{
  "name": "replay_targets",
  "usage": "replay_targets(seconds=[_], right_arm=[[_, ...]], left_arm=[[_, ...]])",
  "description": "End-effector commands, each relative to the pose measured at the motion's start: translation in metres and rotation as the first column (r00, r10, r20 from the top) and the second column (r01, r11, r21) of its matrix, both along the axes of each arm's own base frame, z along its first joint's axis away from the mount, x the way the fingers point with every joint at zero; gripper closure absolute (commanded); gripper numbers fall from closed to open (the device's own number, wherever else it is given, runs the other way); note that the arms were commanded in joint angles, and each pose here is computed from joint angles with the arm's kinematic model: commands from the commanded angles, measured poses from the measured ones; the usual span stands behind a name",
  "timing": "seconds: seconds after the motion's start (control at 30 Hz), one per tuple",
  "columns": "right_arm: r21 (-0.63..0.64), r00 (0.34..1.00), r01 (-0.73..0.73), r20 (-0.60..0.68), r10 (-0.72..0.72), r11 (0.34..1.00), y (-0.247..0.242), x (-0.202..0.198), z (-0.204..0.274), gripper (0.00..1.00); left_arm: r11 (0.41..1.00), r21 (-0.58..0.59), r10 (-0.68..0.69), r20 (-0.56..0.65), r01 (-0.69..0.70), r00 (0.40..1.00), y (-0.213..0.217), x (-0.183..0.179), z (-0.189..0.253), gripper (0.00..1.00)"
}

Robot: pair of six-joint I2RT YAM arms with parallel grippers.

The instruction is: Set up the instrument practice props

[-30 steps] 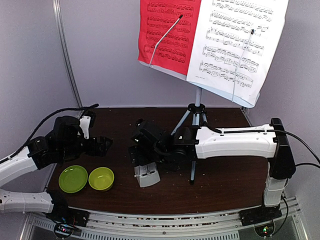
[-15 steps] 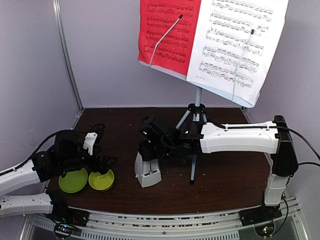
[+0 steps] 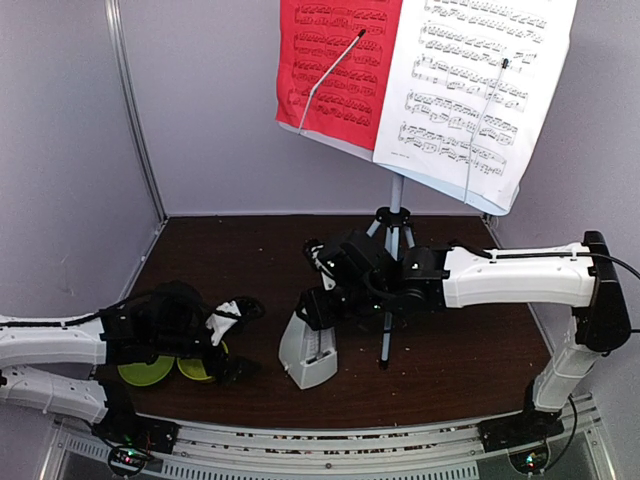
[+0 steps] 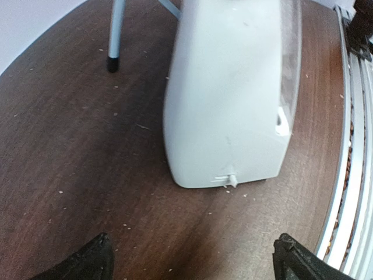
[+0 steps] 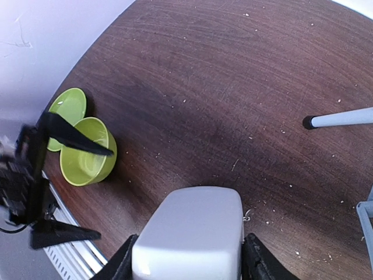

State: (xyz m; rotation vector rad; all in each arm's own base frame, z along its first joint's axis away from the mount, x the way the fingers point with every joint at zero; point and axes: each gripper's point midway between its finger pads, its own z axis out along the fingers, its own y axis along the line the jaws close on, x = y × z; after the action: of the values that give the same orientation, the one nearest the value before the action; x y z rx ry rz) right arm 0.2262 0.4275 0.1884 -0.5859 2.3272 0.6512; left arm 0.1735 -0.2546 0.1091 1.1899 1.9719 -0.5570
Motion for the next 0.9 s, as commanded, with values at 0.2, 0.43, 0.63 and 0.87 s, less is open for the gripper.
replay_targets(seconds=[0.2,0.43,0.63,0.87], right_arm=[[0.225,0.996,-0.079,0.045,0.071,0.971,0.009,0.0,0.049,0.74],[0.239,0.996,-0.084,0.021,0.082,0.967,0.007,-0.002,0.042,0.78],[0.243,0.997,-0.082,0.014,0.081,0.967,0.004,-0.004,0.04,0.8],[0.244,0.997,-0.081,0.012,0.081,0.966,0.0,-0.006,0.039,0.81]], left_arm=[[0.991,0.022,-0.131,0.092,0.13,0.987,-0.044,0.005,-0.005,0.02],[0.984,0.029,-0.179,0.066,0.177,0.982,-0.068,0.006,-0.021,0.02],[0.988,0.027,-0.156,0.057,0.155,0.986,-0.077,0.013,-0.027,0.06],[0.985,0.062,-0.165,0.047,0.162,0.985,-0.078,0.014,-0.035,0.21]])
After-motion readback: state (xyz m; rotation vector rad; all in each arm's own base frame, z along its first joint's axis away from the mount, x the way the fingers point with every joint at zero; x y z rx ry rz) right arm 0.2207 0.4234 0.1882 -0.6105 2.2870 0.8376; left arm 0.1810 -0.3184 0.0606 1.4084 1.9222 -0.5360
